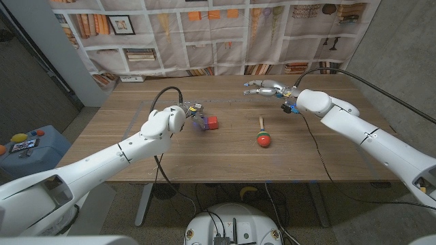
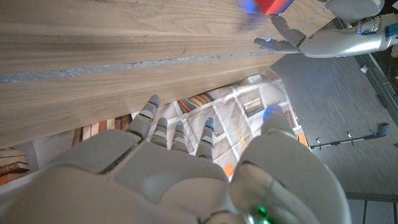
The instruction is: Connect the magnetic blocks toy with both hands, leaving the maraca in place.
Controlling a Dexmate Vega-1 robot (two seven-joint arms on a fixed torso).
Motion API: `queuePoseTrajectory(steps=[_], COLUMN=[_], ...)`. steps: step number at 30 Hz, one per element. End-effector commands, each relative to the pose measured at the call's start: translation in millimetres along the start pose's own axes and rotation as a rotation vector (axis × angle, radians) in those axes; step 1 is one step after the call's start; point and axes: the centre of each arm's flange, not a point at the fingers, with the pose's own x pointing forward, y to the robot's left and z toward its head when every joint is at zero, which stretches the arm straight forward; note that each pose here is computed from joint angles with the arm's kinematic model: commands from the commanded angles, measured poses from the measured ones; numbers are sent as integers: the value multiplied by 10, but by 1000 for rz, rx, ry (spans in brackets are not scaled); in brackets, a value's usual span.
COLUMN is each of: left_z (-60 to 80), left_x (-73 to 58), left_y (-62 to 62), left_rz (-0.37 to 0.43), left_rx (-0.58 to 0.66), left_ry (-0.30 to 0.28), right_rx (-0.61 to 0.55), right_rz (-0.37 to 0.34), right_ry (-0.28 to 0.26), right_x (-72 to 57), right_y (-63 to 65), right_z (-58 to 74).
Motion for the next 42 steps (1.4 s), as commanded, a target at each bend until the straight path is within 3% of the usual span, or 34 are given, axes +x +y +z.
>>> queuePoseTrajectory(steps=[1, 19, 42], left_z=[-6, 1, -157], left_x=[-23, -99, -162], left_y=[22, 116, 271], left_rz=[-17, -38, -88], left_rx=[11, 11, -32], left_ry=[6, -11, -21], right_rx=[22, 93, 166], right_rz=[-13, -55, -107], right_ry=[9, -10, 6], right_x=[-38, -91, -167], right_y=[25, 55, 30], right_z=[-51, -172, -322])
